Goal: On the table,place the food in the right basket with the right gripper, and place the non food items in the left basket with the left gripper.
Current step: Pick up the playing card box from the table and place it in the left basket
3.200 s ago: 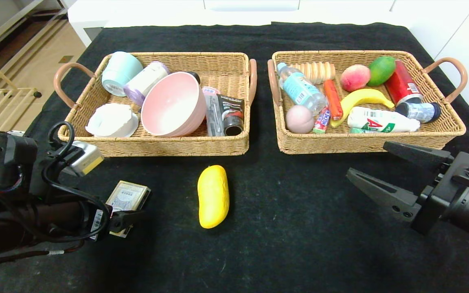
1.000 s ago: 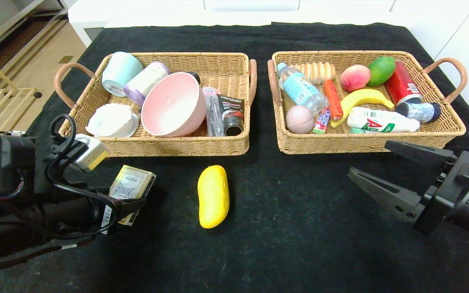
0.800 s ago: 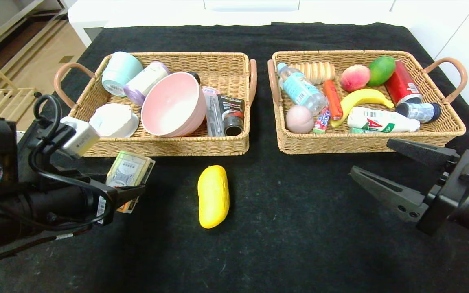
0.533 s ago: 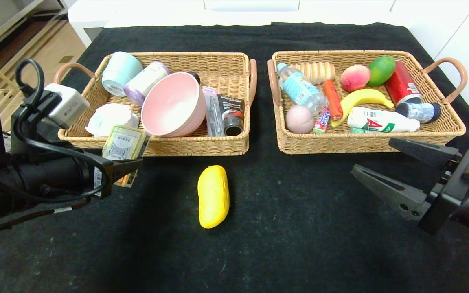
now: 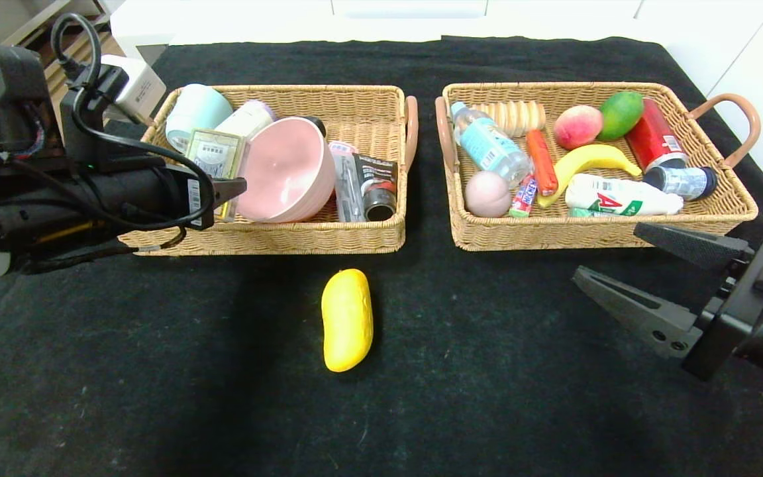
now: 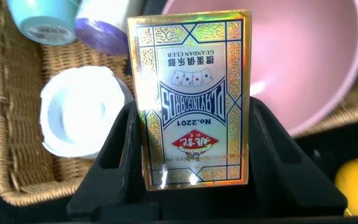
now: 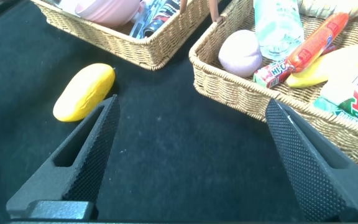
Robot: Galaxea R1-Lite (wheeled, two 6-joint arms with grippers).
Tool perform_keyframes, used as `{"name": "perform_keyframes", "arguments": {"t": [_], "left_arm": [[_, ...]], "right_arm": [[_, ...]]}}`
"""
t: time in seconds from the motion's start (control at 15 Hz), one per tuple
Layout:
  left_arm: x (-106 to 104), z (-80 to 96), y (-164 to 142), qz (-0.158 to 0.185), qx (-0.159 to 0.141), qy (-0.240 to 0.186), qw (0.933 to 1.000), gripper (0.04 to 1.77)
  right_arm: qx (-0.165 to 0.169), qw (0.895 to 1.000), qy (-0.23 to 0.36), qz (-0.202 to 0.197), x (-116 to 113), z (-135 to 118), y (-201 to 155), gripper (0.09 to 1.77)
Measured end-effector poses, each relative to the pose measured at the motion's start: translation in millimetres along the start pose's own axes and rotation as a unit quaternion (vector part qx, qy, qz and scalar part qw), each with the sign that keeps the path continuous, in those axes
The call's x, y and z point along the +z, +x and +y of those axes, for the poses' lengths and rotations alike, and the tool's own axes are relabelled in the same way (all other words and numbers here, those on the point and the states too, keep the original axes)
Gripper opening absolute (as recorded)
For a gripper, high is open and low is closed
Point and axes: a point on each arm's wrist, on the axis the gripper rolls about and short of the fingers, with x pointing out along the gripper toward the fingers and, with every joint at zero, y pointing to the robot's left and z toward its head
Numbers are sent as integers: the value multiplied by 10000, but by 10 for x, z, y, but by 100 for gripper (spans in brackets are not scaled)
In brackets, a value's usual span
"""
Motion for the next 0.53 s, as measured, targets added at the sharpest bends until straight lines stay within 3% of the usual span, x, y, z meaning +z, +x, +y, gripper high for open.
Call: {"name": "perform_keyframes", "arguments": {"t": [0.13,0.53], "left_arm": [[27,0,116,-25,118,1,9999,102],[92,-91,273,-134,96,4,9999,102]], "right_arm": [[-8,10000,-1,-15,6,-1,-6,171],[2,10000,-2,-24,10,2,-9,171]]}}
